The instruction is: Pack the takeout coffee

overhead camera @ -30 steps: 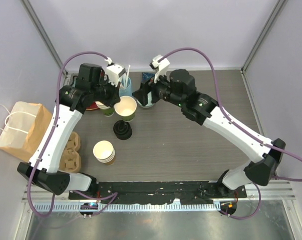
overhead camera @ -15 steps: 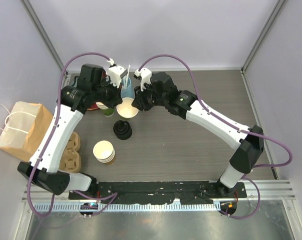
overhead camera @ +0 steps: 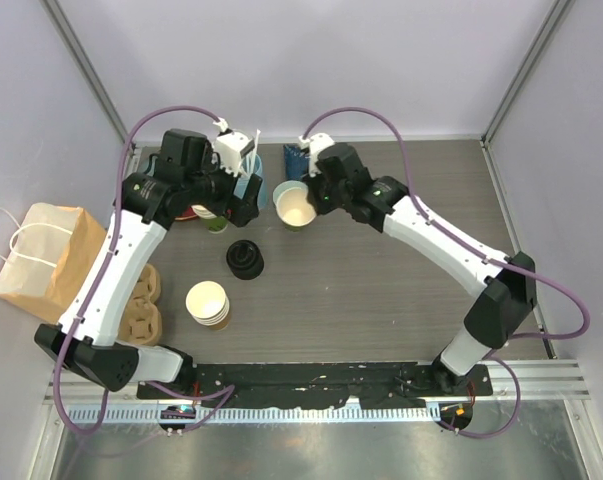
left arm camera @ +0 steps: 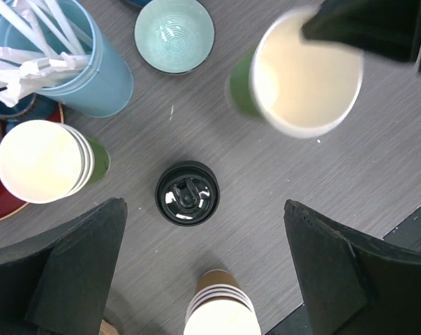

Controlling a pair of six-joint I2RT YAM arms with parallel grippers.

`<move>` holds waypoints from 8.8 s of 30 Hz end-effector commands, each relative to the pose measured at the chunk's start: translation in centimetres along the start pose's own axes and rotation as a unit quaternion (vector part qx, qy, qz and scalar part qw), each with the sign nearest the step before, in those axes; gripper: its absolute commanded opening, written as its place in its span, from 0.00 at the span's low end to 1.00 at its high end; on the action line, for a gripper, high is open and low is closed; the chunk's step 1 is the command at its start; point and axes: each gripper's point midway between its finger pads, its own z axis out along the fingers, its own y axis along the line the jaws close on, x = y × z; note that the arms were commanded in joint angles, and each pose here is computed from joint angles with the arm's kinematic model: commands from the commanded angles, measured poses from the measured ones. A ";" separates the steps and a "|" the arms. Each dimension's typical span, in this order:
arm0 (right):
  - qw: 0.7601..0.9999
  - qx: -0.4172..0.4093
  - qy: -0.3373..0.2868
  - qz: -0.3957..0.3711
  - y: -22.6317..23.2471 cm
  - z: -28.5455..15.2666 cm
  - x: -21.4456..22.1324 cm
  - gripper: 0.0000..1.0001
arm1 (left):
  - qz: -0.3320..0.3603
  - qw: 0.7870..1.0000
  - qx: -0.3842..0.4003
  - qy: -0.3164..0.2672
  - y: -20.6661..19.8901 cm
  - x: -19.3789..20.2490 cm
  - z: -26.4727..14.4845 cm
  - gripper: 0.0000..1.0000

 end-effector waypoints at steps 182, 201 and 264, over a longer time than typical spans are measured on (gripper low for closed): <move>0.954 -0.213 -0.195 0.078 16.6 -1.6 -10.9 0.69 | -0.034 0.995 -0.074 0.061 5.5 4.4 -7.0 0.00; 0.988 -0.061 -0.141 -0.012 12.8 1.8 -7.7 0.01 | -0.031 0.997 -0.062 0.047 5.1 4.0 -6.7 0.35; 0.912 0.268 0.125 0.286 -31.3 -5.9 16.6 0.49 | -0.047 0.996 -0.039 0.063 5.0 6.2 -3.1 0.92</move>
